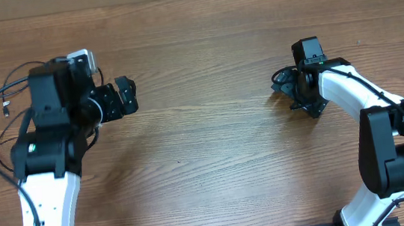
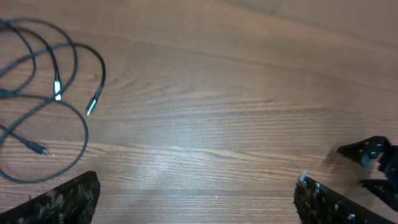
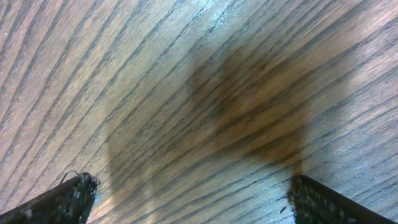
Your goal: Untangle cables
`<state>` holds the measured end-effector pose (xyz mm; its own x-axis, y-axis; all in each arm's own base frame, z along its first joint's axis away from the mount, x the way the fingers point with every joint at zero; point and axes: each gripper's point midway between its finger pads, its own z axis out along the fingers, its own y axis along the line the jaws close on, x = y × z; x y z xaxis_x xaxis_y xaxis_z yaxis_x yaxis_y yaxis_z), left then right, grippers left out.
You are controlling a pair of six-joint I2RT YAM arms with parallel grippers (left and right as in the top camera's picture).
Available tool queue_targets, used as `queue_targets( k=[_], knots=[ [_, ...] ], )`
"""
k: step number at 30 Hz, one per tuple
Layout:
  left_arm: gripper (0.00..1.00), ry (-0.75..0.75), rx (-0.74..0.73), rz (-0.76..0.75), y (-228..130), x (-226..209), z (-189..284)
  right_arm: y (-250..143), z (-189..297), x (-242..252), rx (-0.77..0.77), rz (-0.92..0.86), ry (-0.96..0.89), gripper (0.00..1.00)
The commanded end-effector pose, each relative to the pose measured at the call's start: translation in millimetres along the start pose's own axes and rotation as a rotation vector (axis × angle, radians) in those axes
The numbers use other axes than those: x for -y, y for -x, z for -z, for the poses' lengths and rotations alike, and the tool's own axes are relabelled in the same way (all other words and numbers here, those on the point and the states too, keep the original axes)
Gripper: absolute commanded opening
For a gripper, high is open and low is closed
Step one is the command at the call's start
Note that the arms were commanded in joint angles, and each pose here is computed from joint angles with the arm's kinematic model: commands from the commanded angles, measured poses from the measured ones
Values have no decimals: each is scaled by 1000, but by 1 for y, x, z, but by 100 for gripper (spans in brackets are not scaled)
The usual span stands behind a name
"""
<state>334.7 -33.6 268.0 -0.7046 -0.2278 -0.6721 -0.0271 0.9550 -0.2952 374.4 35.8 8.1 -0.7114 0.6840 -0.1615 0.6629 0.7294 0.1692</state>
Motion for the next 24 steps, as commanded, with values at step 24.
queue_targets(
  k=[24],
  knots=[
    [99, 10, -98, 31, -13, -5, -24, -9, -12, 11, -33, 2, -36, 100]
  ],
)
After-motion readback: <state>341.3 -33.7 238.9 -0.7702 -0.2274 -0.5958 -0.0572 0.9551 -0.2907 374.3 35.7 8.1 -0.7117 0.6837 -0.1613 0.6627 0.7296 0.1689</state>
